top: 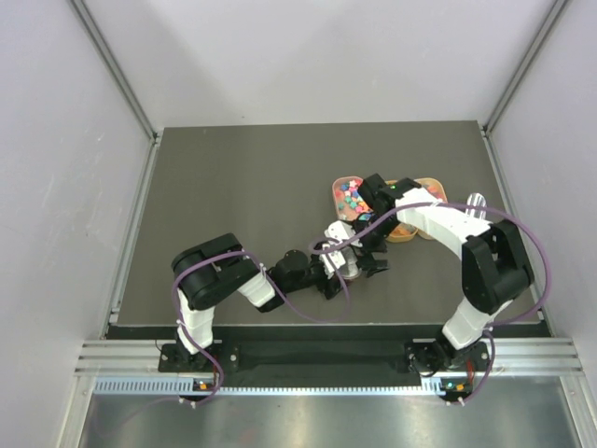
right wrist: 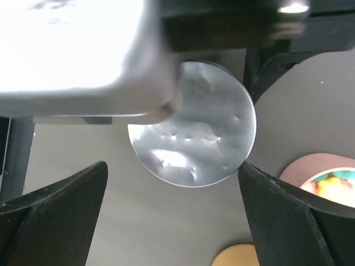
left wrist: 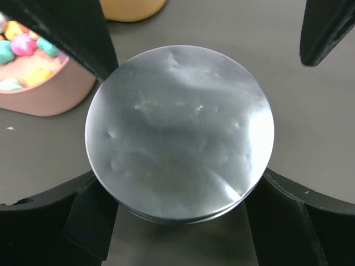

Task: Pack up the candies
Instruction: Screw the bottle lid onto the packing bottle.

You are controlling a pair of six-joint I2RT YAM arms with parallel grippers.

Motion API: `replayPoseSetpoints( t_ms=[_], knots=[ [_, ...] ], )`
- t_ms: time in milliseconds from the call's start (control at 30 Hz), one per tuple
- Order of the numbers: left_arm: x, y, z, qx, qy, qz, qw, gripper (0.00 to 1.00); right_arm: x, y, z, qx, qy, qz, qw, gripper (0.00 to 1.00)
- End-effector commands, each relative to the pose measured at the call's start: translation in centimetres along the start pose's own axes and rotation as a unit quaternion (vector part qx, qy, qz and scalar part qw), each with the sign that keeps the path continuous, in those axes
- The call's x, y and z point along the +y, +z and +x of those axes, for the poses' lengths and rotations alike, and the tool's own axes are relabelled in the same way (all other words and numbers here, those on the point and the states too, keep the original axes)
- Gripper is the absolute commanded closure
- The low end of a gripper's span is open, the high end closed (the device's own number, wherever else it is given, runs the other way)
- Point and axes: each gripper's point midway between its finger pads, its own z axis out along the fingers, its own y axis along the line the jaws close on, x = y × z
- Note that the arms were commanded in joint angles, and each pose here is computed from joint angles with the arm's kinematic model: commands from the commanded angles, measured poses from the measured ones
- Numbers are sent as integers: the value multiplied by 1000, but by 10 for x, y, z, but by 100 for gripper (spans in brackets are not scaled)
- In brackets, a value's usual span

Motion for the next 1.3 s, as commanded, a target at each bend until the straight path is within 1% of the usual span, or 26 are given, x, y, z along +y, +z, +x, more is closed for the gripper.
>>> replayPoseSetpoints(
  t_ms=[0,167,400,667,733,800,933,1067,1167,1267],
  knots=[
    [4,-24,68,123,-20,-21,992,26,47,4,4,13,28,-48,998,0],
    [0,-24,68,123,-24,-10,992,28,58,1,6,16,48,-36,998,0],
    [-1,-24,66,117,-25,-9,993,28,77,6,2,17,66,-36,997,0],
    [-2,-25,65,115,-24,-5,993,28,80,7,-19,1,77,-23,997,0],
    [-2,-25,64,113,-23,-3,993,28,81,3,-17,10,82,-19,996,0],
    [-3,-25,64,115,-24,-3,993,29,82,-2,-8,32,85,-16,996,0],
    [-5,-26,65,118,-26,3,993,29,70,-22,5,50,96,10,994,0],
    [-5,-25,66,118,-26,4,993,29,53,-39,16,75,88,34,993,0],
    [-5,-24,67,120,-27,3,992,29,33,-46,20,75,85,53,992,0],
    [-6,-23,68,122,-27,5,992,29,11,-45,16,62,74,64,993,0]
  ],
)
